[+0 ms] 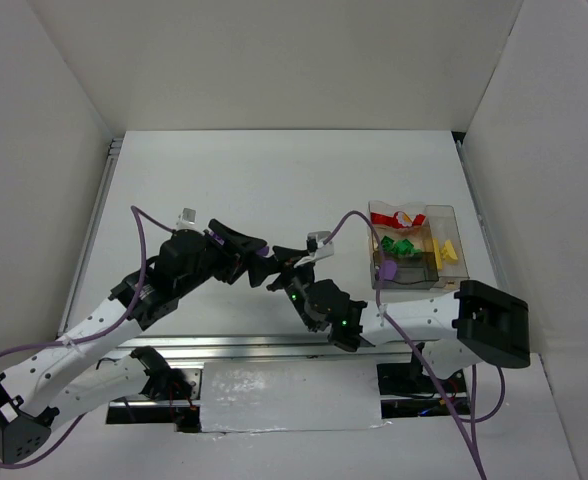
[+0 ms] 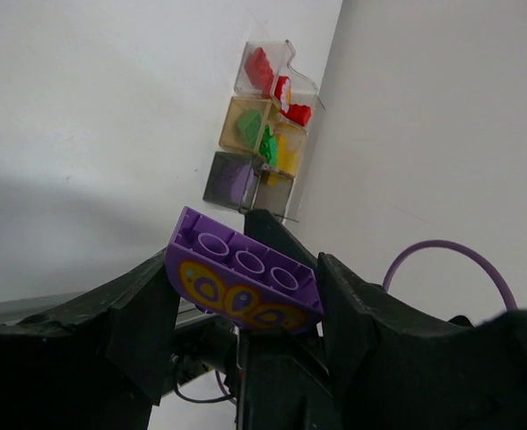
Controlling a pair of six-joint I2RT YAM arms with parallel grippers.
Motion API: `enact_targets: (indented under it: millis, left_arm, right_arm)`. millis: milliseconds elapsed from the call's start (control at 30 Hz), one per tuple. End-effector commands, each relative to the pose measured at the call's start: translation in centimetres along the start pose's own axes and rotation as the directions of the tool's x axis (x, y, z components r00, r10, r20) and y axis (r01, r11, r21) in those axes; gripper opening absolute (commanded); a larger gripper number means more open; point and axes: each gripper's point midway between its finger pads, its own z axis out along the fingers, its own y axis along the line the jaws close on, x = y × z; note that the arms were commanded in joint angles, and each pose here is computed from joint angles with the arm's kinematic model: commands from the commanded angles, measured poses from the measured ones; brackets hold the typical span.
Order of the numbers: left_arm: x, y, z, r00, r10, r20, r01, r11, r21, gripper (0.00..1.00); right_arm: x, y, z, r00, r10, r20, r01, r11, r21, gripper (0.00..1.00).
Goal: Sort the legos into containers by color
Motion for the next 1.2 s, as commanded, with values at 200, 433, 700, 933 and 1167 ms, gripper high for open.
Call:
enact_targets:
  millis: [200,433,700,933,1167]
  left_arm:
    - [0.8,-2.8,-0.9,0.999,0.023,-0.050,-0.018,0.995,0.096,0.00]
    - [-1.5,-4.2,-0.3,0.972,0.227,0.063,-0.231,0.971,0.062,1.00]
    - [-10.0,-1.9,-2.5,0.833,0.514,0.205,-0.452,0.845,-0.285,1.00]
    - [-13.7,2.8,-2.0,0.792,0.571,0.216,-0.427,0.771,-0.473,0.99]
    - [-14.0,5.6,0.5,0.822,0.558,0.113,-0.427,0.736,-0.525,0.99]
  right_arm:
    - [-2.8,2.0,2.3,0.994,0.047,0.098,-0.045,0.999,-0.025,0.00]
    - [-1.7,-1.5,1.4,0.999,0.010,0.034,-0.012,0.998,0.056,0.00]
    - [-5.3,-18.8,-5.1,0.995,0.098,-0.008,-0.084,0.887,0.454,0.00]
    - [-9.8,-29.1,-13.9,0.994,0.111,0.011,-0.079,0.626,0.775,0.03]
    - [-8.7,-31.6,-14.9,0.976,0.215,-0.030,-0.099,0.564,0.820,0.01]
